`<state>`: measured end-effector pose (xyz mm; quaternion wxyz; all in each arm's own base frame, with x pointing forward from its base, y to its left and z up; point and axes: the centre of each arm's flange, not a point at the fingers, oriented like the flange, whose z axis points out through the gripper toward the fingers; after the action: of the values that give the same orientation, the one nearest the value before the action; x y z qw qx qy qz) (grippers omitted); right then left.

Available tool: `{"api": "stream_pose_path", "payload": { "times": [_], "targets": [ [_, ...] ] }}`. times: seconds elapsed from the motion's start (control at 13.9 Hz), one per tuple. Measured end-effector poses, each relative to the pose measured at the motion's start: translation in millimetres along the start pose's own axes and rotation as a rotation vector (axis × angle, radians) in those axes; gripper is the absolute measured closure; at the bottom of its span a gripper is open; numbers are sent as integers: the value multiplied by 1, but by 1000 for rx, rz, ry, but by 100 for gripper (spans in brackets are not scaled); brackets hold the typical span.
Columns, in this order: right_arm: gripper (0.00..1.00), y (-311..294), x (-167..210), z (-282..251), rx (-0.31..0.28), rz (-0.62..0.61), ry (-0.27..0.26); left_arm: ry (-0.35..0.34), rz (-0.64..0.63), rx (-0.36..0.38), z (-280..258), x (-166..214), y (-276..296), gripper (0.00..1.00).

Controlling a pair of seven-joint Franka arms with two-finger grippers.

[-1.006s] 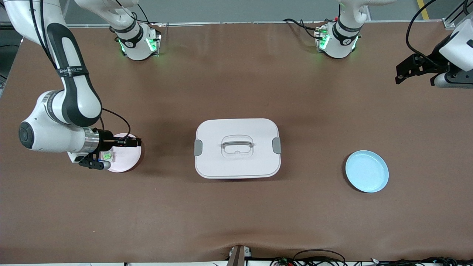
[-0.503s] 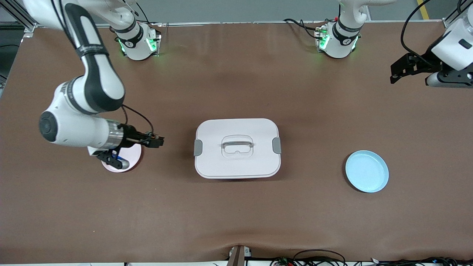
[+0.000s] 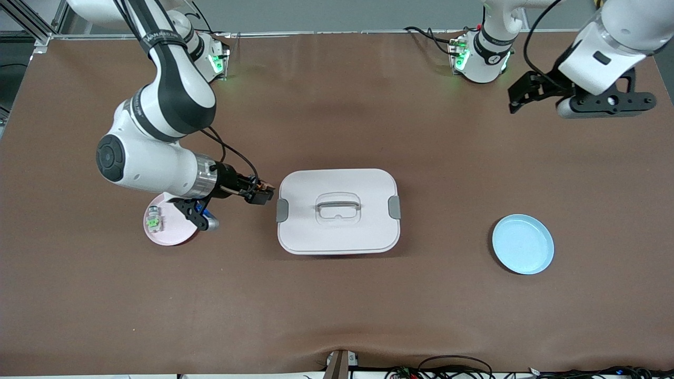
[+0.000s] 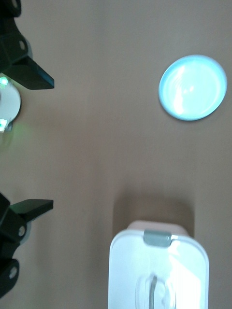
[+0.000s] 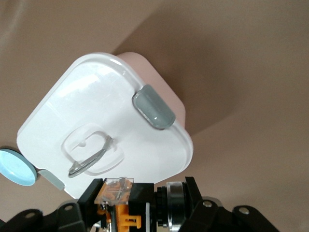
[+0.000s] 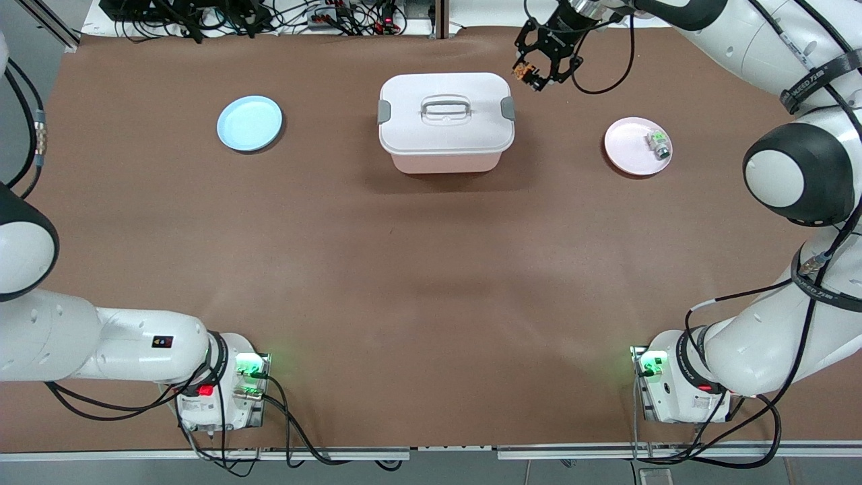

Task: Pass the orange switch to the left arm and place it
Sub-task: 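Lift the switch with the right gripper over the white box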

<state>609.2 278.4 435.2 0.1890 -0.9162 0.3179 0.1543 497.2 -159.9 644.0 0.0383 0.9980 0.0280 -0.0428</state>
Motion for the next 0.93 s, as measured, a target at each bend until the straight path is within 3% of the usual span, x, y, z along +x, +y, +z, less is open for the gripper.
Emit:
{"api": "stream_pose_path", "payload": {
  "times": [0.29, 0.43, 0.72, 0.93],
  "targets": [
    [28, -35, -40, 5, 16, 151, 1, -27, -10, -43, 11, -13, 37, 0],
    [28, -59, -58, 12, 51, 283, -3, -14, -19, -71, 18, -16, 57, 0],
    [28, -93, -66, 36, 108, 474, -9, 13, -70, -105, 44, -27, 102, 0],
    [28, -109, -83, 55, 152, 548, -32, 34, -143, -201, 67, -30, 127, 0]
  ]
}}
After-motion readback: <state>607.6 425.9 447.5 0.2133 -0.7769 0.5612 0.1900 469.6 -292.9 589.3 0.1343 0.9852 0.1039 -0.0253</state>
